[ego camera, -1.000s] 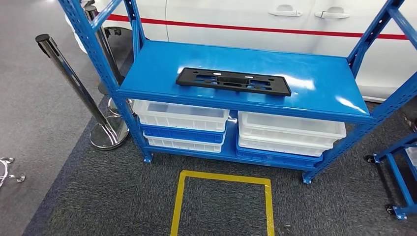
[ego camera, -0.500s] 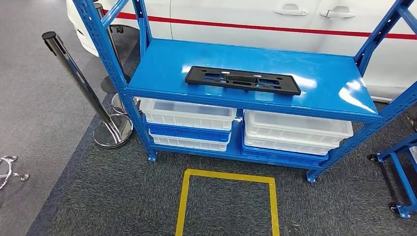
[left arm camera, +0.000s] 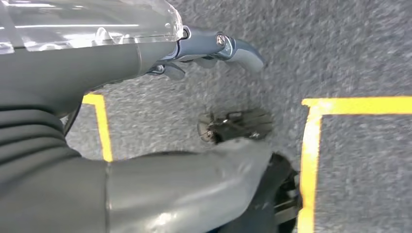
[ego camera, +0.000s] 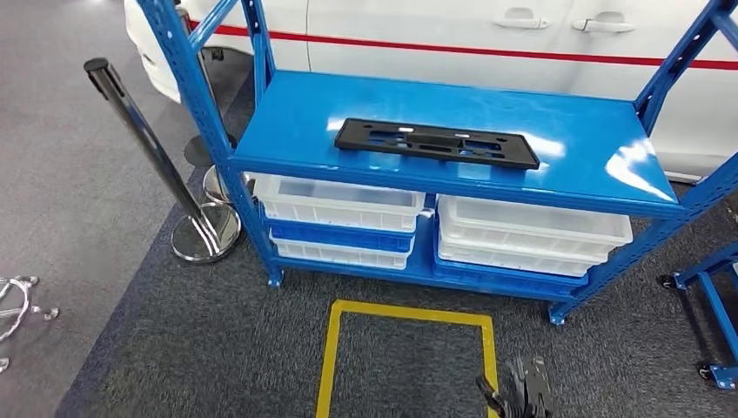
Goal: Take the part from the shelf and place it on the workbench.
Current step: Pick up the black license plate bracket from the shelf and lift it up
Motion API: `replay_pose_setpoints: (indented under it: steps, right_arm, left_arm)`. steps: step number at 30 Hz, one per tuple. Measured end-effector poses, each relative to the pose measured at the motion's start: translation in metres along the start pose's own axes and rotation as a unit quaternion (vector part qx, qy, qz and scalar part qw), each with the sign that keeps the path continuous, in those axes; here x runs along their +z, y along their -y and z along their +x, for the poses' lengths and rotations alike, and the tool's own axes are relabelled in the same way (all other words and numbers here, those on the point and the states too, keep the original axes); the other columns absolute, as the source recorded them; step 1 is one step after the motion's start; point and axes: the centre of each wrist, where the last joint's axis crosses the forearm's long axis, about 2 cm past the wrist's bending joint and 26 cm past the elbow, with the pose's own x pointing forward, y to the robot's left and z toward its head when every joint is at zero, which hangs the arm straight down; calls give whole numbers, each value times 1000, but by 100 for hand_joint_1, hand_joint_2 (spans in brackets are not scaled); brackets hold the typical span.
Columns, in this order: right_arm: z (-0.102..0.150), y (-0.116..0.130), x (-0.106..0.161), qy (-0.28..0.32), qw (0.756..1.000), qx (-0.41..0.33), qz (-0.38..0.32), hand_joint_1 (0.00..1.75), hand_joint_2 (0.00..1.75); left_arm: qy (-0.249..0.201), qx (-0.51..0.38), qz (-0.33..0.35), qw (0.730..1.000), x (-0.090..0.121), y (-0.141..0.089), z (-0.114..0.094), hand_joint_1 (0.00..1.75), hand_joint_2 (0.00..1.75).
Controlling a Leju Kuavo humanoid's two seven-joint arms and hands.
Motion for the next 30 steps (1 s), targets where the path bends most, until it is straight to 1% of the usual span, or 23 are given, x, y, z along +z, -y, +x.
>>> replay_pose_setpoints:
  steps: [6,10,14,20,30]
  right_arm:
    - [32,-3,-19,132,991,-13,9,0,0]
    - [38,-2,-22,180,983,-39,10,0,0]
    - [47,-5,-26,201,978,-58,13,0,0]
    - [52,-9,-29,207,977,-54,16,0,0]
    - [53,-10,-29,208,976,-56,15,0,0]
  left_arm:
    - [28,-11,6,1000,-5,0,10,0,0]
    - [42,-16,8,999,-8,0,17,0,0]
    - [57,-14,5,998,-11,1,26,0,0]
    - [70,-14,4,997,-15,1,37,0,0]
    - [64,-16,2,998,-15,1,35,0,0]
